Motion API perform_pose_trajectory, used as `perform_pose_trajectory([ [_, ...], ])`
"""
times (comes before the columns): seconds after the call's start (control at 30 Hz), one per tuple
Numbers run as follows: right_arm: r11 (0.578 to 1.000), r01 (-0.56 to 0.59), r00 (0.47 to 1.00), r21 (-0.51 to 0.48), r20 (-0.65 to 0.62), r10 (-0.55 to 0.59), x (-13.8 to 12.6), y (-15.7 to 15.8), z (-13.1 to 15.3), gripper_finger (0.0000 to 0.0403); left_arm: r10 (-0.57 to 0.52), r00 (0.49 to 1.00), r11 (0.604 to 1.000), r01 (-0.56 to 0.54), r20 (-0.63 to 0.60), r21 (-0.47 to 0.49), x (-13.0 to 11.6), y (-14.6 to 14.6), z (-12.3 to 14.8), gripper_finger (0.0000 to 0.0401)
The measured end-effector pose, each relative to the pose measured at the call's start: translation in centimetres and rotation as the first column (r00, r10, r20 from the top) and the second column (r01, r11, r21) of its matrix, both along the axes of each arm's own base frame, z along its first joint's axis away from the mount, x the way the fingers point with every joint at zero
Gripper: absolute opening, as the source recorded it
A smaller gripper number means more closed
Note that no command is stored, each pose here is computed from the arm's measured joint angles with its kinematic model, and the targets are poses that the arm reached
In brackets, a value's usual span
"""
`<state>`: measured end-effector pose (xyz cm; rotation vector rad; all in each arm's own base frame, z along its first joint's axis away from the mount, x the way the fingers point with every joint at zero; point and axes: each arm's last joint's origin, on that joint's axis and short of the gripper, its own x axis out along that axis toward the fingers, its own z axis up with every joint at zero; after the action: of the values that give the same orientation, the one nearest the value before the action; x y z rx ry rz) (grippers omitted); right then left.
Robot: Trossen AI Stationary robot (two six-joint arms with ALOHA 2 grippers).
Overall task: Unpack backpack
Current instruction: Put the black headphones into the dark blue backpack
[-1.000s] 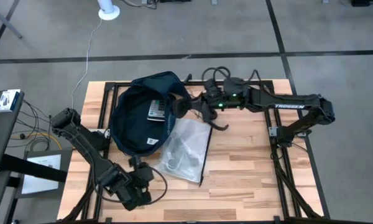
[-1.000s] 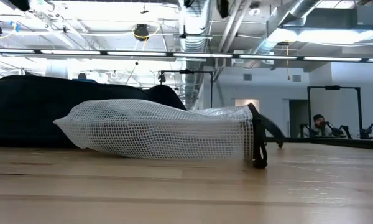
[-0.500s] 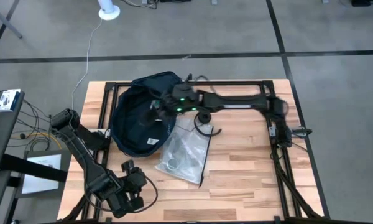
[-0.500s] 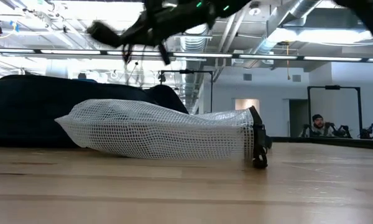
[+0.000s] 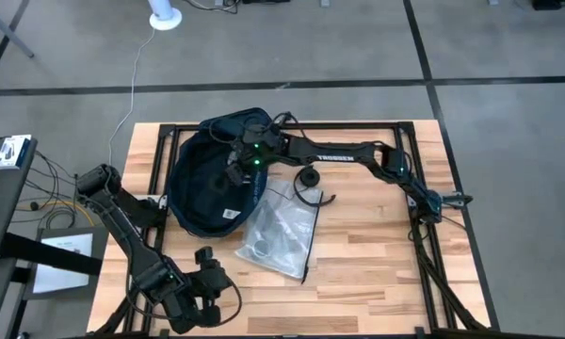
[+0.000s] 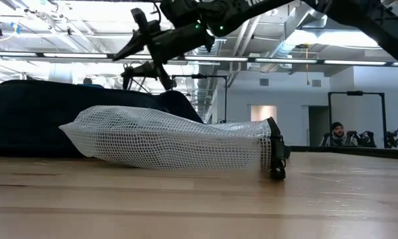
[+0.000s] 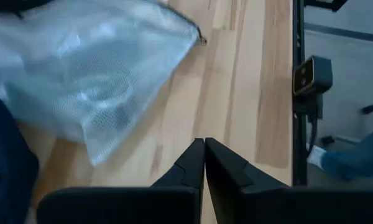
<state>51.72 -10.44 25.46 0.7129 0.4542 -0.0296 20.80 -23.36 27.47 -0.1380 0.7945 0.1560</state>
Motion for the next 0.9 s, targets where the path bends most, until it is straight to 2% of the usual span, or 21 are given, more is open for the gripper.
perform_pose_trajectory([
  [0.13,1.0,-0.009,1.0,0.03,-0.015,0.009,-0.7,0.2,1.3,0.0225,-0.001,1.0,1.0,0.001,0.007,0.019,0.4,0.3,0.0,0.0],
  [0.23,0.999,-0.007,1.0,0.037,-0.023,0.008,-1.0,0.3,1.8,0.0242,0.01,1.0,1.0,-0.01,0.006,0.028,0.9,0.7,0.0,0.0],
  [0.43,0.998,0.006,0.989,0.056,-0.148,0.002,-2.5,-0.2,2.0,0.0244,0.033,0.999,0.999,-0.033,0.006,0.028,1.4,1.2,0.0,0.0],
  [0.53,0.998,0.014,0.964,0.065,-0.268,0.004,-3.5,-0.7,1.3,0.0244,0.027,1.0,0.999,-0.028,0.004,0.034,1.4,1.2,0.0,0.0],
  [0.6,0.993,0.051,0.946,0.106,-0.325,-0.014,-3.9,-1.0,0.9,0.0244,0.015,1.0,0.999,-0.015,0.002,0.049,1.5,1.3,0.0,0.0],
  [0.73,0.991,0.067,0.94,0.117,-0.339,-0.024,-3.8,-1.3,0.4,0.0244,0.012,1.0,0.998,-0.011,-0.002,0.07,1.9,1.7,0.0,0.0],
  [0.9,0.996,0.028,0.918,0.088,-0.397,0.009,-4.3,-0.8,-0.1,0.0244,0.019,1.0,0.998,-0.019,-0.001,0.066,2.0,1.8,0.0,0.0],
])
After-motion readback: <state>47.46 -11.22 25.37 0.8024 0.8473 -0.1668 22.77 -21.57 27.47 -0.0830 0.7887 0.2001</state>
